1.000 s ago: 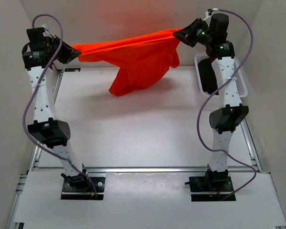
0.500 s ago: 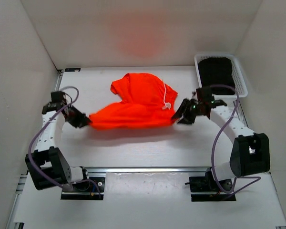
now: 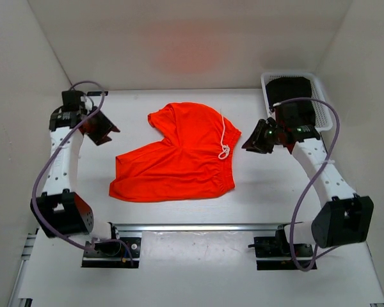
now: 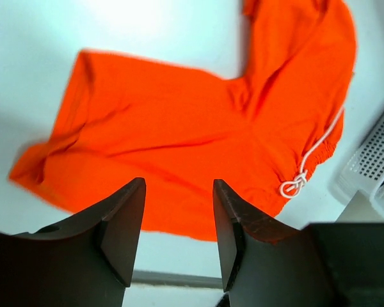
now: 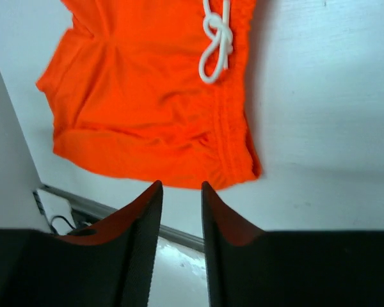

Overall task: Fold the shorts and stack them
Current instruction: Flatten the shorts out

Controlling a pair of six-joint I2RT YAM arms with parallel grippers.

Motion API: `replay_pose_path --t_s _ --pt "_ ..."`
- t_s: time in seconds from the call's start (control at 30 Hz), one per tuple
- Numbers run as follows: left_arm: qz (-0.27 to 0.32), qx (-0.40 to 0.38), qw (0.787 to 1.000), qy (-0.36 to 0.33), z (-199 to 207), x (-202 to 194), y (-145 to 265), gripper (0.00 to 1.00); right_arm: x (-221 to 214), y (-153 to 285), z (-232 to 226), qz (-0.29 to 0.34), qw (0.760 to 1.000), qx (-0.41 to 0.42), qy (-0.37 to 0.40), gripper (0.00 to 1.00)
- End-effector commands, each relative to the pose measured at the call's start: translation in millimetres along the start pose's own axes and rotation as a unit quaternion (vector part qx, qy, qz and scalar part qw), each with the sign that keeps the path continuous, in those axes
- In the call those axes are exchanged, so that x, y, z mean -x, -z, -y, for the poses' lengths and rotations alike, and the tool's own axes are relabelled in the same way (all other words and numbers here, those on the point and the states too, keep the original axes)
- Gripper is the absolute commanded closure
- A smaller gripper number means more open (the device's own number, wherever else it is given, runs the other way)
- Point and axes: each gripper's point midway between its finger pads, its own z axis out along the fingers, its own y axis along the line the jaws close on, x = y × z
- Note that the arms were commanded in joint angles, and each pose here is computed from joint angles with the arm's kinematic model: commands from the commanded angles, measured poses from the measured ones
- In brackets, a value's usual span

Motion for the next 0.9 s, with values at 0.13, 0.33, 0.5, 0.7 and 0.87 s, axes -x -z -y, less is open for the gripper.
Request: replay_pose_path --t_s 0.13,0.33,0.5,0.7,0.87 --pt "-0.042 0.005 0.992 -0.116 65 6 -65 0.43 65 -55 19 0.025 0.997 -0.078 0.009 0.79" --pt "-0.058 0.027 0.986 -0.154 104 15 -135 0.30 118 -103 38 0.042 0.981 -0.178 0.066 0.36" --pt "-0.058 0.062 0.981 -0.174 113 19 -191 0.24 133 -154 45 0.004 0.975 -0.194 0.109 0.24" --pt "-0.059 0.070 0.982 -0.164 110 20 -231 0.24 138 -200 49 -0.027 0.976 -0.166 0.140 0.19" --pt "-0.050 0.050 0.987 -0.144 119 22 -258 0.28 133 -216 44 -0.046 0.979 -0.133 0.146 0.32"
